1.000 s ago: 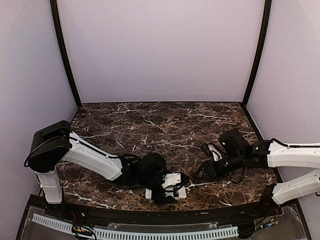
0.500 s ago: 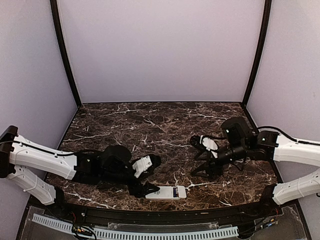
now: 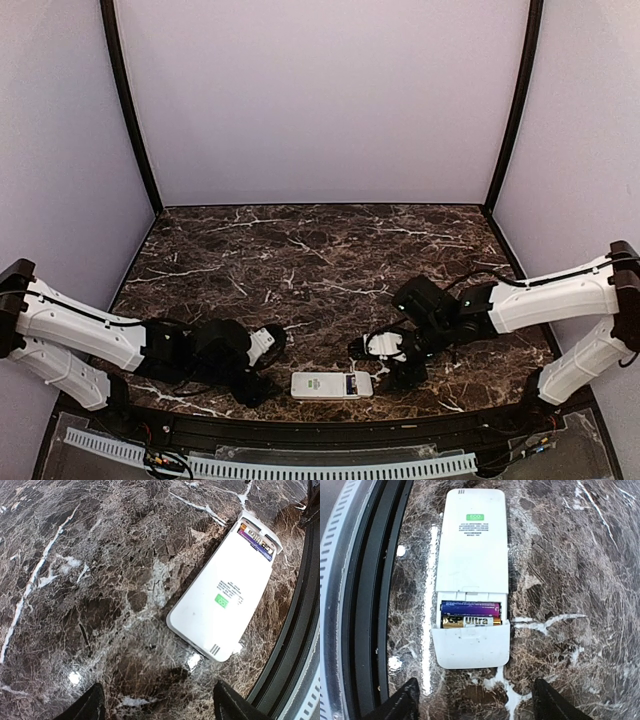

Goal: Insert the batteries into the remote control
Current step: Pick up the battery cover from the remote control without the battery cover.

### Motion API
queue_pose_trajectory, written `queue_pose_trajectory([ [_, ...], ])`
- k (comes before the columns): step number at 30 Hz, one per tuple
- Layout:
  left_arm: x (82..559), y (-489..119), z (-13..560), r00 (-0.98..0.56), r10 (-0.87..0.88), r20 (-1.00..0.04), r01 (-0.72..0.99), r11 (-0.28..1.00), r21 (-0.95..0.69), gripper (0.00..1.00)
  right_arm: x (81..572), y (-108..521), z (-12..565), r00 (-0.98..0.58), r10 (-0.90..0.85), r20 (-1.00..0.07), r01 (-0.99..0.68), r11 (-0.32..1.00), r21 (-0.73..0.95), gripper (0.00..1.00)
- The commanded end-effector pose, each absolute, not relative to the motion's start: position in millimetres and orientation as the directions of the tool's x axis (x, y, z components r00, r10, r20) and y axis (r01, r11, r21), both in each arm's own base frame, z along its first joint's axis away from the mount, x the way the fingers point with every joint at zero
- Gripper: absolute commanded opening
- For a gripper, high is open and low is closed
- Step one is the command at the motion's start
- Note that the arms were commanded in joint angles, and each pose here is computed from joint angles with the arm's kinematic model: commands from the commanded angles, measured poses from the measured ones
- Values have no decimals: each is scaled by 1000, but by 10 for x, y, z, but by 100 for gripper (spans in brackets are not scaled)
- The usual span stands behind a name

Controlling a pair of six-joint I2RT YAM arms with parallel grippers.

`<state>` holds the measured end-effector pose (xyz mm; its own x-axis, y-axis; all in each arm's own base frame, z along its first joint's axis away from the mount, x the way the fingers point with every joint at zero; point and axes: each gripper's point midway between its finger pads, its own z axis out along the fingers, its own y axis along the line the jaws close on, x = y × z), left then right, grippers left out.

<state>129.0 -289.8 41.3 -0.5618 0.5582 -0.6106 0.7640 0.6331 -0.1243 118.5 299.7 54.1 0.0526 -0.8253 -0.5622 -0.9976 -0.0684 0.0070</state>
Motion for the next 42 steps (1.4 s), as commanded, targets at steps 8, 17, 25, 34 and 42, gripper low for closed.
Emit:
queue_pose_trajectory([
  [8, 1189, -2876, 316, -559, 592, -580, 785, 604, -139, 75, 1209, 3134, 223, 136, -865, -483, -990, -110, -83, 82],
  [17, 1167, -2890, 287, -554, 606, -570, 793, 592, -142, 75, 1256, 3150, 209, 122, -872, -473, -992, -90, -90, 83],
  [25, 1168, -2934, 325, -544, 597, -589, 801, 580, -151, 75, 1101, 3145, 175, 164, -869, -466, -984, -174, -22, 77],
  [34, 1160, -2945, 315, -543, 600, -587, 803, 575, -155, 75, 1102, 3166, 175, 141, -876, -462, -987, -158, -1, 75],
  [42, 1164, -2947, 318, -542, 600, -588, 803, 576, -153, 75, 1104, 3219, 210, 139, -874, -465, -987, -163, 11, 73],
])
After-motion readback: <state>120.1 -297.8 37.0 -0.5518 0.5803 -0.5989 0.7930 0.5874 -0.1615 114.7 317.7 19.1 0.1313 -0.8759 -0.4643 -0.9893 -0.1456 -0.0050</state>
